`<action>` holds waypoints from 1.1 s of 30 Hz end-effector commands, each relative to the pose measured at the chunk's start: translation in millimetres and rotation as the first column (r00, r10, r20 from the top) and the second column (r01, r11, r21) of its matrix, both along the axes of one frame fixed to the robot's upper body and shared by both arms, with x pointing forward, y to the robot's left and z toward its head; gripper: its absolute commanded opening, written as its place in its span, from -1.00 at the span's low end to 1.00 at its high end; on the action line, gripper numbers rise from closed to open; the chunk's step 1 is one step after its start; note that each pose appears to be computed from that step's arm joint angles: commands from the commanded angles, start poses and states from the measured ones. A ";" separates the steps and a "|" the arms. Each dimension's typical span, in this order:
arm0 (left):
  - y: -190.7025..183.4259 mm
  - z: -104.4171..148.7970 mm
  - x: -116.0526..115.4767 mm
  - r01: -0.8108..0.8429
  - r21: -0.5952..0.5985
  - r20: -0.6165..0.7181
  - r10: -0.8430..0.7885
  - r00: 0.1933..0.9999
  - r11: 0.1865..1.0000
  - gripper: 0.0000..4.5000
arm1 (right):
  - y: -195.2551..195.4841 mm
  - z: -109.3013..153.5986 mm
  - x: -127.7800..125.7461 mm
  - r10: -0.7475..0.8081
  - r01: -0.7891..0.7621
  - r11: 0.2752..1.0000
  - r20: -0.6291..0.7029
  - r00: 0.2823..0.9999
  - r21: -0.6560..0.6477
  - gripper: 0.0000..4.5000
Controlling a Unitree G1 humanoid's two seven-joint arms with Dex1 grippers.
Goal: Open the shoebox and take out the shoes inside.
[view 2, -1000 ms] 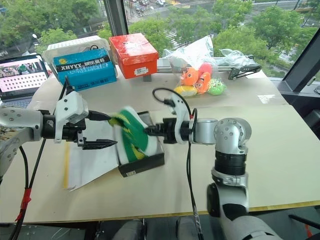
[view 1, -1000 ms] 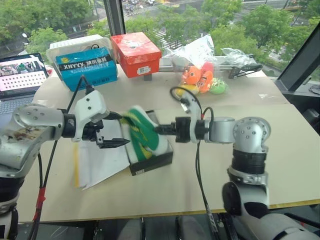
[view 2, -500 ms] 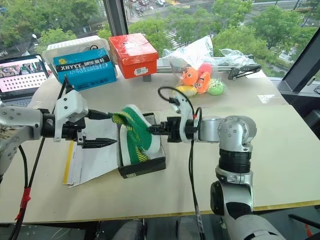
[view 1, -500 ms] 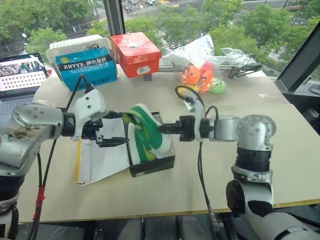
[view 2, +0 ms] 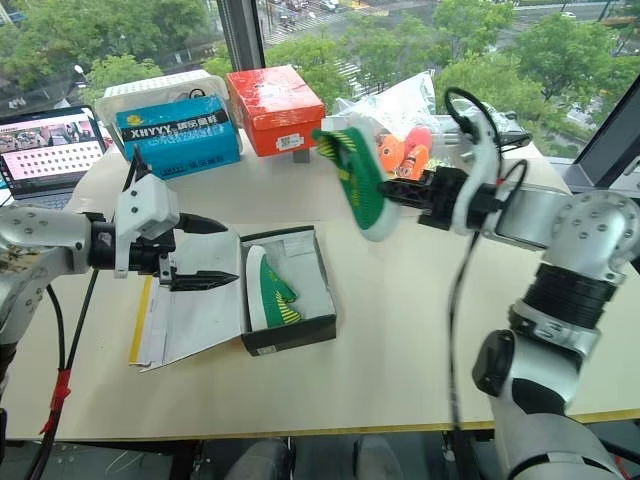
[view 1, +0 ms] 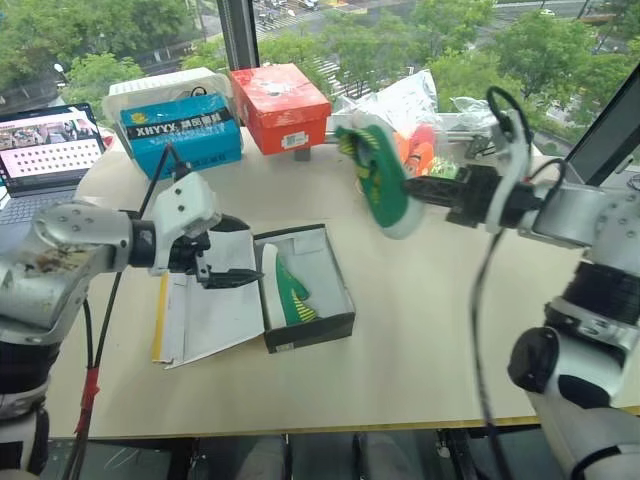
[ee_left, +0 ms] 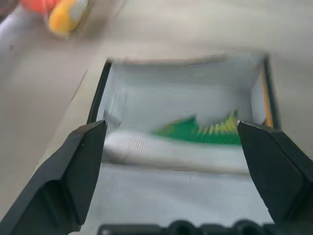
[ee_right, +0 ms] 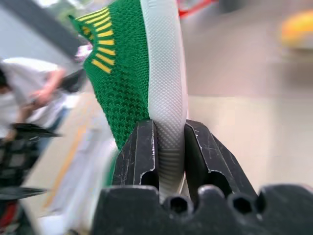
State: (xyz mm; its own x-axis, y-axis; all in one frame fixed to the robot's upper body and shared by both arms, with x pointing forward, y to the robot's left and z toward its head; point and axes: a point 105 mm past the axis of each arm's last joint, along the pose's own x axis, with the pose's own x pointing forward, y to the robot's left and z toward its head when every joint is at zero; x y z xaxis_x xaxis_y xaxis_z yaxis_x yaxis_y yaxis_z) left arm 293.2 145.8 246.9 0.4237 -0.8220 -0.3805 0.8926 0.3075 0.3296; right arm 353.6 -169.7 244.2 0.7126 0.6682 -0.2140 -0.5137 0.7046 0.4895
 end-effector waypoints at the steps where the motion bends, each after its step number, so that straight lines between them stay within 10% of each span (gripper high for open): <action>1: -7.4 20.9 -7.6 0.054 -0.046 0.038 -0.052 0.998 0.997 1.00 | -22.0 -24.7 10.2 -0.095 0.096 0.995 -0.051 0.994 0.010 -0.79; 8: -8.5 25.3 -7.4 0.066 -0.054 0.038 -0.064 0.997 0.996 1.00 | -76.4 -94.4 19.7 -0.301 0.298 0.953 -0.209 0.930 -0.046 -0.79; 15: -4.1 23.6 -7.8 0.054 -0.042 0.034 -0.053 0.998 0.998 1.00 | -139.5 -103.7 22.0 -0.485 0.438 0.826 -0.049 0.873 -0.355 -0.79; 27: 1.5 20.9 -8.5 0.033 -0.025 0.032 -0.033 0.999 0.999 1.00 | -175.6 -49.3 31.0 -0.485 0.552 0.597 0.286 0.826 -0.582 0.97; 33: 29.6 19.3 -1.5 -0.069 0.063 0.064 0.065 0.996 0.996 1.00 | -51.2 -6.3 27.8 -0.196 0.257 0.901 0.201 0.960 -0.350 0.97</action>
